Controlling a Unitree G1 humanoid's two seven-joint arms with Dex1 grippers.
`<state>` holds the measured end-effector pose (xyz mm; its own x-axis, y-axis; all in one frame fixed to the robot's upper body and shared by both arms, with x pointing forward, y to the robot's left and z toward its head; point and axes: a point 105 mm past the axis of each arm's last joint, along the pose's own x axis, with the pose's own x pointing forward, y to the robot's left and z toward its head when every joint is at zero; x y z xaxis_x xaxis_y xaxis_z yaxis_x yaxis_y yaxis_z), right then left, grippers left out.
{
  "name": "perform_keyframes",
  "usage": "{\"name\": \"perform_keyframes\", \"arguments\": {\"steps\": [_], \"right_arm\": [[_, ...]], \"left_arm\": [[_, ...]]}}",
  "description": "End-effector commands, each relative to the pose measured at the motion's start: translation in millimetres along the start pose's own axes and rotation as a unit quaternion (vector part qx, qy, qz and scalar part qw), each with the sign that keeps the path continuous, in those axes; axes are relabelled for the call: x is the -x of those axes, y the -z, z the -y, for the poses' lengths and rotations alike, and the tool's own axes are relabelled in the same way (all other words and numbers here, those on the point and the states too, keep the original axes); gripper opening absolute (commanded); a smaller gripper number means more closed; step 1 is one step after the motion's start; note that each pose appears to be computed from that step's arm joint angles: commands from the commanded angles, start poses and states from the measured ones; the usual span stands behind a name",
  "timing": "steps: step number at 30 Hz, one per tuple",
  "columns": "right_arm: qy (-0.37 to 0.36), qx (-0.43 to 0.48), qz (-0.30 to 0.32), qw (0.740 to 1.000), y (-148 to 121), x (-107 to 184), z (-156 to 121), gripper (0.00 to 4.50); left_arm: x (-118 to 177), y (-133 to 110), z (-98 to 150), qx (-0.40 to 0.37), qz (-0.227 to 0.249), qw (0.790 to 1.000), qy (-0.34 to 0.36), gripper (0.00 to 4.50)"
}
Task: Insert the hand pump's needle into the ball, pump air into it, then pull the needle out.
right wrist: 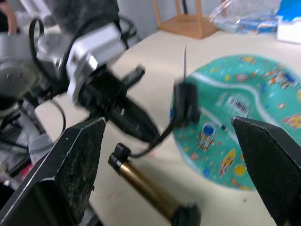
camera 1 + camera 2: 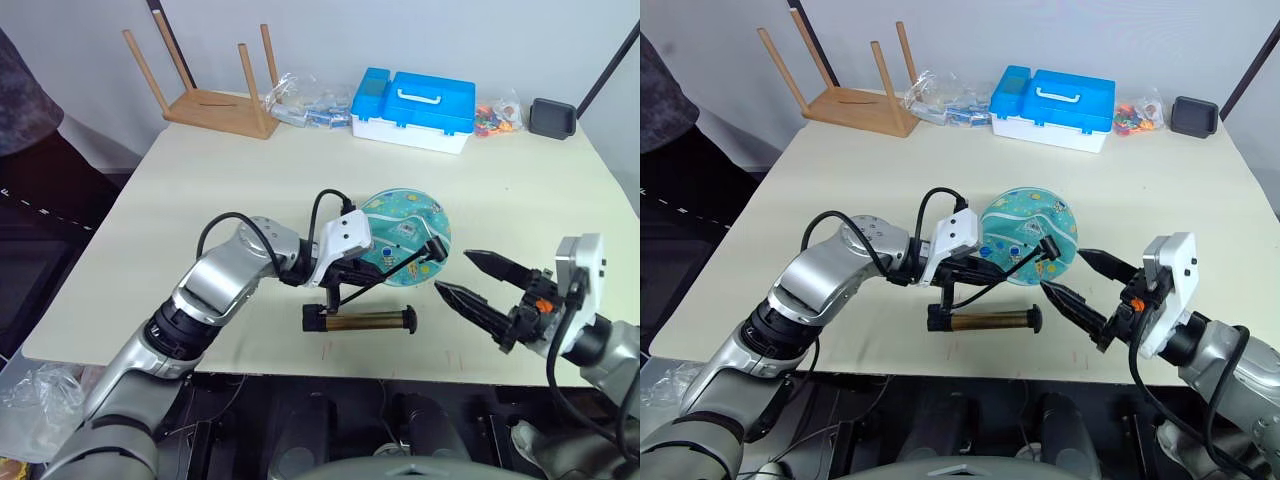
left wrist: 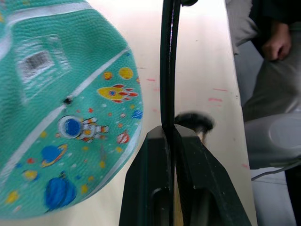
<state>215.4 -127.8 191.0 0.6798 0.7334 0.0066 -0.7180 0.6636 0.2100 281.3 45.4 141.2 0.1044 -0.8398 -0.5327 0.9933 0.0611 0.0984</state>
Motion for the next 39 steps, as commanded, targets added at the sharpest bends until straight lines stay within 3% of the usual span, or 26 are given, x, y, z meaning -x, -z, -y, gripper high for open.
{"name": "perform_keyframes", "arguments": {"steps": [1,3,6,8,39], "right_arm": [[-0.008,0.002,0.016,1.0,-6.2,-8.3,-5.4,4.5],[-0.008,0.0,0.022,1.0,-8.1,-13.4,-4.5,4.5],[-0.01,-0.005,0.022,1.0,-8.3,-17.5,-4.3,3.7],[-0.01,-0.004,0.02,1.0,-7.9,-19.2,-4.3,2.87],[0.002,-0.047,0.025,0.999,2.0,-18.6,-2.3,2.87]], "left_arm": [[0.7,-11.2,1.5,-0.028,0.013,0.999,0.011,0.11],[-0.2,-11.3,2.6,-0.028,0.014,0.999,0.015,0.11],[-0.5,-11.9,2.1,-0.027,0.015,0.999,0.017,0.0],[-0.4,-12.5,1.9,-0.027,0.017,0.999,0.017,0.0],[-0.7,-13.0,5.2,-0.026,0.023,0.999,0.02,0.0]]}}
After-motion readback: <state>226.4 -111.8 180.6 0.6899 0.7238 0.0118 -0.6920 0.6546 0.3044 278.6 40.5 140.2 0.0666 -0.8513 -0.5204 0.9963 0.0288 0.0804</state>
